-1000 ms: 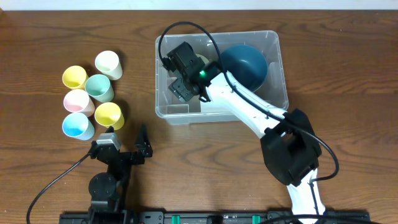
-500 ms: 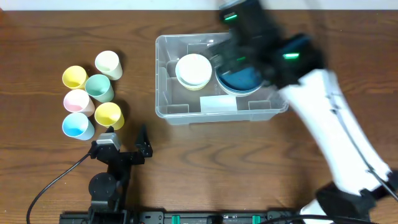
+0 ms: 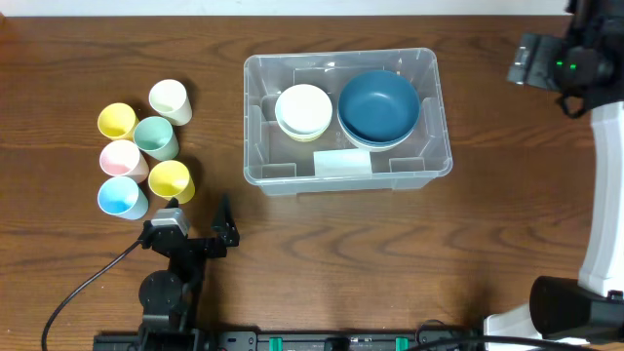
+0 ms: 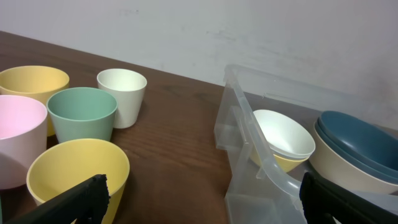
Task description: Pack container
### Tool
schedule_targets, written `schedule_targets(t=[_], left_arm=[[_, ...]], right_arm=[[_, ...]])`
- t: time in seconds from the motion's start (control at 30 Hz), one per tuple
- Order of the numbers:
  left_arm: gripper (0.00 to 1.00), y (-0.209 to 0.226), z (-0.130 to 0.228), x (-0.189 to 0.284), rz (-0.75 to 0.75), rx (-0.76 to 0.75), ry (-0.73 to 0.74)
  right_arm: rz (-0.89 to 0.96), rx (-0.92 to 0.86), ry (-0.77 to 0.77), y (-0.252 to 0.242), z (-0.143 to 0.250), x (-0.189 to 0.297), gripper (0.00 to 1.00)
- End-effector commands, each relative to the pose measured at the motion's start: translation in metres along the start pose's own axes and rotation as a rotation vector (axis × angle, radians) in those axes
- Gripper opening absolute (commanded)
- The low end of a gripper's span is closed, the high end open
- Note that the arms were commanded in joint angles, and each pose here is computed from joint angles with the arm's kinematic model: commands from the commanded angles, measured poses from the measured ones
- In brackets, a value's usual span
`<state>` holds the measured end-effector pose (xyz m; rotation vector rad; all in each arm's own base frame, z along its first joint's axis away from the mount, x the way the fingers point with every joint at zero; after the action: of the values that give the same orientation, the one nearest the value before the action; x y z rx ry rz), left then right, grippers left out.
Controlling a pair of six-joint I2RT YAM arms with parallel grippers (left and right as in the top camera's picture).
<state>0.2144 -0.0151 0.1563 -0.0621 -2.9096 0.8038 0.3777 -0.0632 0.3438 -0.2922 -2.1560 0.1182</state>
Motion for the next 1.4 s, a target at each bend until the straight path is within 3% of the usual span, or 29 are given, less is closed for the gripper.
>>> schedule_targets(t=[0.0, 0.47, 0.77, 0.9, 1.1, 1.37], left_arm=[[0.98, 0.008, 0.012, -0.001, -0.026, -0.012, 0.038], [0.98, -0.007, 0.006, 0.004, 0.031, 0.024, 0.068], [0.98, -0.048, -0.069, 0.046, -0.053, 0.063, 0.148], [0.98, -0.062, -0.099, 0.048, -0.162, 0.063, 0.277], [0.98, -0.073, -0.116, 0.017, -0.322, 0.023, 0.555], [0.98, -0.041, -0.065, -0.023, -0.537, 0.009, 0.927]], right_arm=[[0.028, -0.049, 0.020, -0.016, 0.005, -0.002, 0.99], [0.035, -0.059, 0.021, -0.021, 0.005, -0.002, 0.99], [0.035, -0.059, 0.021, -0.021, 0.005, -0.002, 0.99], [0.035, -0.059, 0.021, -0.021, 0.005, -0.002, 0.99], [0.035, -0.059, 0.021, -0.021, 0.005, -0.002, 0.99], [0.035, -0.059, 0.021, -0.021, 0.005, -0.002, 0.99]])
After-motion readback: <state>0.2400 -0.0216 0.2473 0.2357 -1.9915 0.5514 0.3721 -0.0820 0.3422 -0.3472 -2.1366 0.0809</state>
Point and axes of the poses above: each gripper's point midway between its finger pads, its own x axis back along the fingers, its own y axis along the line the jaws close on, z = x × y, the point moved 3 cm from there along x, back along the fingers, and after that the axes turned 14 degrees about x, right-handed, at the moved point
